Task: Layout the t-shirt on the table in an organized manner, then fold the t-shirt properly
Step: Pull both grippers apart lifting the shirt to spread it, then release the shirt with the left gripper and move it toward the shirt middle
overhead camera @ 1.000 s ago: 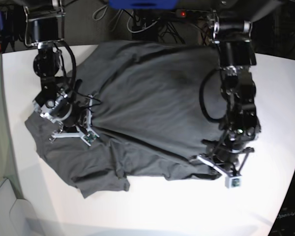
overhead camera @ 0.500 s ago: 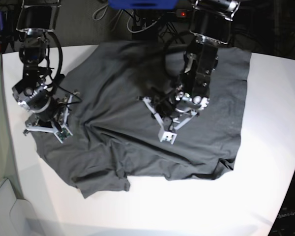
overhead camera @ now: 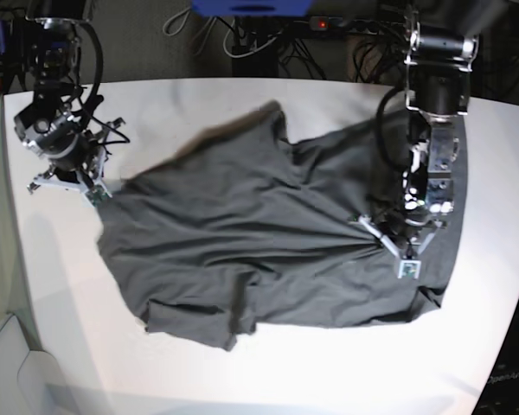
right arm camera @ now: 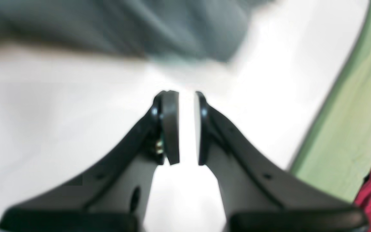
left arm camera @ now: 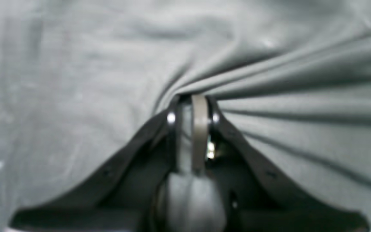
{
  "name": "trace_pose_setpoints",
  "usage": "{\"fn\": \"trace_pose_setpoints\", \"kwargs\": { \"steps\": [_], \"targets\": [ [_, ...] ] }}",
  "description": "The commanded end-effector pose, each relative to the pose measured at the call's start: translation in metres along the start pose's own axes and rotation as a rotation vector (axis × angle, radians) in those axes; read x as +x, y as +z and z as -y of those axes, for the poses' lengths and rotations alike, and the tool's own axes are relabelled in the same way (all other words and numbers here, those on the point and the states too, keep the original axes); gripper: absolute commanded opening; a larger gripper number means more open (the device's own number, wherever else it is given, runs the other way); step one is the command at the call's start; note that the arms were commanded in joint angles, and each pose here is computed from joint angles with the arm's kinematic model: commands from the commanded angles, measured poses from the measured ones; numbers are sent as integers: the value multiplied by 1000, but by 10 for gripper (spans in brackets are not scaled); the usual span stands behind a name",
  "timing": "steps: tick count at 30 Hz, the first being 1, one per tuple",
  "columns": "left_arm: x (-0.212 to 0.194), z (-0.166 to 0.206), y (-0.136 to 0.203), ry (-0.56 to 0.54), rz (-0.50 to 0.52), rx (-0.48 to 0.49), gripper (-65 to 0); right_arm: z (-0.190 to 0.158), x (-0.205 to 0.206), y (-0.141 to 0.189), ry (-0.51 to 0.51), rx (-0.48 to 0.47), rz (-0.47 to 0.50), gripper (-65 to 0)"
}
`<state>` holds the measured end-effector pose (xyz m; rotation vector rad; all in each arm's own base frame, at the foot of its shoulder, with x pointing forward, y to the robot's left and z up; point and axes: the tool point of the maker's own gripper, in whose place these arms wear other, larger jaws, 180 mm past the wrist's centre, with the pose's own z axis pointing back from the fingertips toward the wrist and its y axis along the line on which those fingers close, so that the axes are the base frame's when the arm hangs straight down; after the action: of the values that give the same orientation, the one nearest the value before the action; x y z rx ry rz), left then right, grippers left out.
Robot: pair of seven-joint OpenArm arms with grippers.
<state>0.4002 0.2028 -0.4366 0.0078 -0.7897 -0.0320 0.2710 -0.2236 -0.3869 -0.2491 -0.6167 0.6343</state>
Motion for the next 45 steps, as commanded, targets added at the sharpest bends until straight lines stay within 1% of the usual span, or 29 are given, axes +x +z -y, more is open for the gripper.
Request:
{"fn": "trace_pose_setpoints", "kwargs": {
  "steps": [1, 4, 7, 10, 14, 17, 19, 21, 24, 26, 28, 29, 31, 34, 36, 41, 43, 45],
  "targets": [
    [-20, -19, 0, -13, -92, 54, -587, 6, 6, 4, 2, -18, 26, -585],
    [-8, -31, 2, -25, -67, 73, -587, -1, 1, 3, 0, -2, 17, -585],
    [18, -24, 9, -37, -1, 61, -587, -9, 4, 2, -16, 10, 23, -585],
    [50, -10, 26, -56, 50, 40, -587, -15, 1, 2, -20, 23, 17, -585],
    [100, 37, 61, -63, 152, -36, -587, -32, 9, 0, 10, 64, 31, -585],
    [123, 86, 85, -62, 209, -124, -587, -47, 9, 0, 2, 94, 33, -584],
    [121, 124, 88, -75, 201, -194, -587, -51, 11, -1, -9, 100, 39, -581],
    [112, 161, 83, -92, 182, -261, -587, -53, 11, 0, -13, 104, 44, -581],
    [84, 207, 65, -141, 125, -325, -587, -57, 14, -1, -21, 111, 47, -581],
    [73, 228, 56, -164, 117, -351, -587, -57, 14, -1, -23, 112, 46, -581],
    [68, 240, 45, -185, 106, -362, -587, -58, 13, -1, -24, 114, 46, -581],
    [59, 243, 38, -189, 80, -361, -587, -59, 13, -1, -26, 116, 44, -581],
    [43, 243, 23, -184, 21, -356, -587, -59, 13, -1, -26, 116, 43, -581],
    [33, 240, 11, -186, -12, -348, -587, -57, 17, -2, -27, 114, 52, -578],
    [28, 236, 5, -188, -17, -338, -587, -61, 20, -2, -20, 123, 58, -548],
    [18, 235, 1, -189, -31, -334, -587, -55, 32, -11, -22, 122, 75, -382],
    [16, 234, 0, -190, -38, -333, -587, -54, 32, -19, -30, 131, 66, -327],
    [15, 233, -1, -190, -40, -331, -587, -53, 31, -25, -37, 139, 57, -294]
  ]
}}
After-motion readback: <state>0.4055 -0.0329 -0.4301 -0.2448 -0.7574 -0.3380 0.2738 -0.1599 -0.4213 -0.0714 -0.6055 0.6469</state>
